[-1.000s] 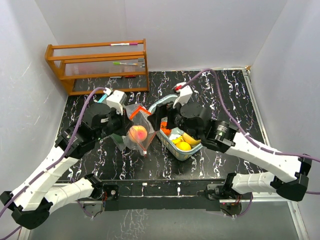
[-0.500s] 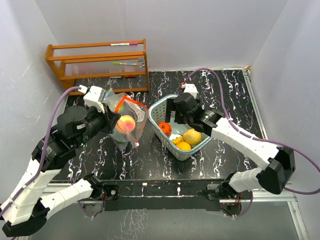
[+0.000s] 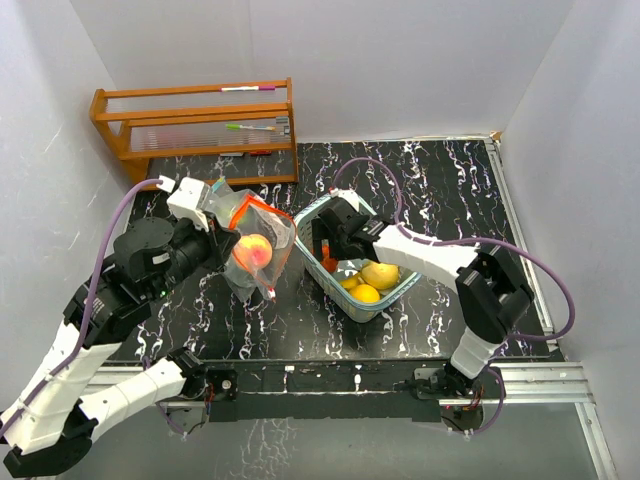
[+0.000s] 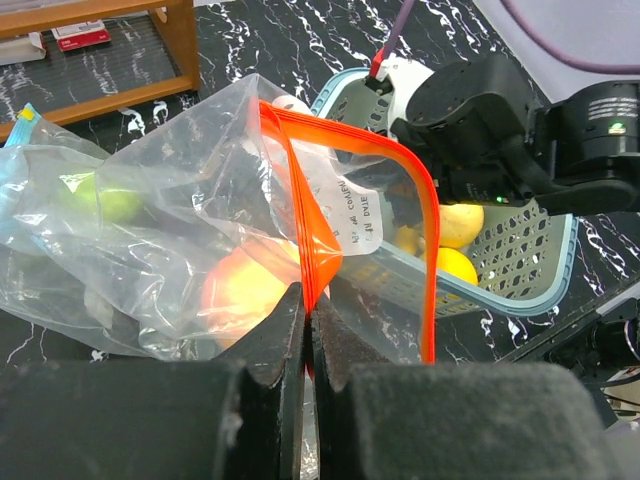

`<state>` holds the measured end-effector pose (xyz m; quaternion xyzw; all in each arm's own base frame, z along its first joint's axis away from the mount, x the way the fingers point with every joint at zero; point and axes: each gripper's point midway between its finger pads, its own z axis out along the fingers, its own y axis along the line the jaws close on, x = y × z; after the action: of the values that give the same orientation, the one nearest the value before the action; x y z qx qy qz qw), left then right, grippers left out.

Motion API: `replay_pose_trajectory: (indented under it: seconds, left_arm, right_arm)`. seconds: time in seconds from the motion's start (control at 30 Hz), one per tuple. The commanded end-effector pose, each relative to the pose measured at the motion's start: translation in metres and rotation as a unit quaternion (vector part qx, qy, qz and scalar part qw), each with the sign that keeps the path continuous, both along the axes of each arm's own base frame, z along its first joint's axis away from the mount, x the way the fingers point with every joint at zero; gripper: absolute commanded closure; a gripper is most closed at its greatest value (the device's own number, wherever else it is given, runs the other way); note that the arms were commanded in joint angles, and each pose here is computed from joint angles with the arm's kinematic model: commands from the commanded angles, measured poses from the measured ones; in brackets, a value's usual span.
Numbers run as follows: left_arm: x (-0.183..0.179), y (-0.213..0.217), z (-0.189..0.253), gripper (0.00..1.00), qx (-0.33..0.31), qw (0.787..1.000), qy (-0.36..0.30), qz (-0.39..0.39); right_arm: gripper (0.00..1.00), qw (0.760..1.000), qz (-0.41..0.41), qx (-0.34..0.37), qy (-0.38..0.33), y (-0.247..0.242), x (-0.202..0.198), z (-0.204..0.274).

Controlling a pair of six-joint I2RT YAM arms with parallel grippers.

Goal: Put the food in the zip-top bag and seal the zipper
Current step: Pick up the fake vegetable from the bin.

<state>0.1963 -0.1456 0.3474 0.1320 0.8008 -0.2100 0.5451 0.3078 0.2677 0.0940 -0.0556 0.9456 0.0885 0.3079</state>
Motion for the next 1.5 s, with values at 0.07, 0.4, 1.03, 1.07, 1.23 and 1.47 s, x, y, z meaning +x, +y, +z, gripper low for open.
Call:
replay_pose_trajectory:
  seconds: [0.07,0.4,1.03,1.07,1.23,1.47]
  left_arm:
    - [0.000,0.004,0.004,1.00,0.003,1.000,-0.015,0.002]
    - [0.001,0.007,-0.004,1.00,0.012,1.000,-0.007,0.011]
    - [0.007,-0.002,-0.014,1.00,0.015,1.000,0.012,0.007]
    - [0.009,-0.004,-0.017,1.00,0.016,1.000,0.016,0.006]
    - [0.013,-0.014,-0.034,1.00,0.021,0.999,0.036,-0.001]
    - [0.022,-0.029,-0.052,1.00,0.028,0.998,0.059,-0.015]
  right_arm:
    - [0.06,0.998,0.025,0.047,-0.021,0.026,0.016,-0.011]
    - [0.30,0.997,0.041,0.057,0.021,0.031,0.002,-0.054]
    - [0.92,0.989,0.018,0.109,-0.098,-0.005,0.000,0.070]
    - [0.92,0.987,0.018,0.115,-0.108,-0.008,-0.002,0.080]
    - [0.92,0.975,0.030,0.156,-0.158,-0.020,-0.018,0.133]
    - [0.92,0.930,0.145,0.242,-0.235,-0.015,-0.061,0.224]
